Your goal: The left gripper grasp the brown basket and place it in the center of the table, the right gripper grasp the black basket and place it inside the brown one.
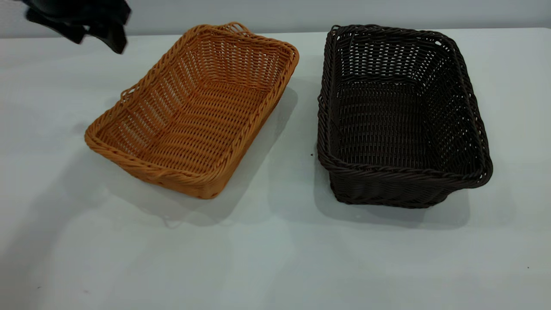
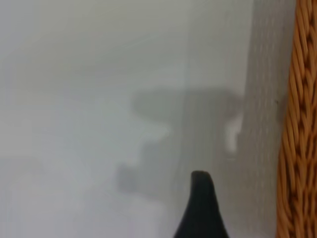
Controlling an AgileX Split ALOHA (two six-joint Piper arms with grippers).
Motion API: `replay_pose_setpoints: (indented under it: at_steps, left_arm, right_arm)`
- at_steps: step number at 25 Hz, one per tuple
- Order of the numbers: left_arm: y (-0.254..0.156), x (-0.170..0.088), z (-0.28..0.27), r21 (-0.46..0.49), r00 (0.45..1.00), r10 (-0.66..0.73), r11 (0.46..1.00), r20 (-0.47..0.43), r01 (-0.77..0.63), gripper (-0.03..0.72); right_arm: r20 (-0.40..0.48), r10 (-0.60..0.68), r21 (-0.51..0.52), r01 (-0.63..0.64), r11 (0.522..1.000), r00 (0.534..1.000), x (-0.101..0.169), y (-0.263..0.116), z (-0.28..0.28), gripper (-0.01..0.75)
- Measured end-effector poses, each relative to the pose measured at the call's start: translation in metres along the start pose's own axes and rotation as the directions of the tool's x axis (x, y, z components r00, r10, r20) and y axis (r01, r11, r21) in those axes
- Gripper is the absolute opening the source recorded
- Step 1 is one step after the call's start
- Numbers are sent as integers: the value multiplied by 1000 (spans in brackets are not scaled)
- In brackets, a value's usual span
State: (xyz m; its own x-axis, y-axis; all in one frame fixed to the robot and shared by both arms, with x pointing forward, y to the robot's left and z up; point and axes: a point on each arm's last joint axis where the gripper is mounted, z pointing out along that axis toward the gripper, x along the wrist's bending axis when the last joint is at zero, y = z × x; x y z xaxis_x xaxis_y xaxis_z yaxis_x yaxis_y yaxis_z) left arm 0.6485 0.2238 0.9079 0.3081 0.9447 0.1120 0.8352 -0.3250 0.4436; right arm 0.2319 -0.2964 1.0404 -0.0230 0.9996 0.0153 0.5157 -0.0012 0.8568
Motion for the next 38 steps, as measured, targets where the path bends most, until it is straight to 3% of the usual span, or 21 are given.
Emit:
replay_pose_setpoints:
  at_steps: [7, 16, 20, 26, 33, 38]
  left_arm:
    - [5, -16, 41, 35, 997, 70, 997, 23, -71, 517]
    - [-6, -30, 82, 79, 995, 93, 992, 44, -96, 516]
    - [-5, -40, 94, 65, 992, 113, 991, 54, -116, 442]
    - [-3, -43, 97, 44, 993, 107, 993, 55, -110, 104]
    - [12, -35, 57, 63, 995, 86, 994, 46, -89, 75]
    - [33, -14, 12, -16, 995, 102, 995, 1, -102, 75]
  right_arm:
    - [-1, -10, 17, 10, 1000, 1000, 0, 1, 2, 582]
    - [-88, 51, 186, -34, 982, 995, 8, 30, 22, 582]
    - [-171, 122, 312, -64, 948, 978, 17, 44, 43, 582]
    - [-250, 345, 486, -191, 853, 905, 32, 59, 83, 582]
    - [-207, 583, 663, -326, 674, 785, 44, 66, 142, 582]
    - [-124, 708, 720, -429, 546, 695, 47, 63, 188, 582]
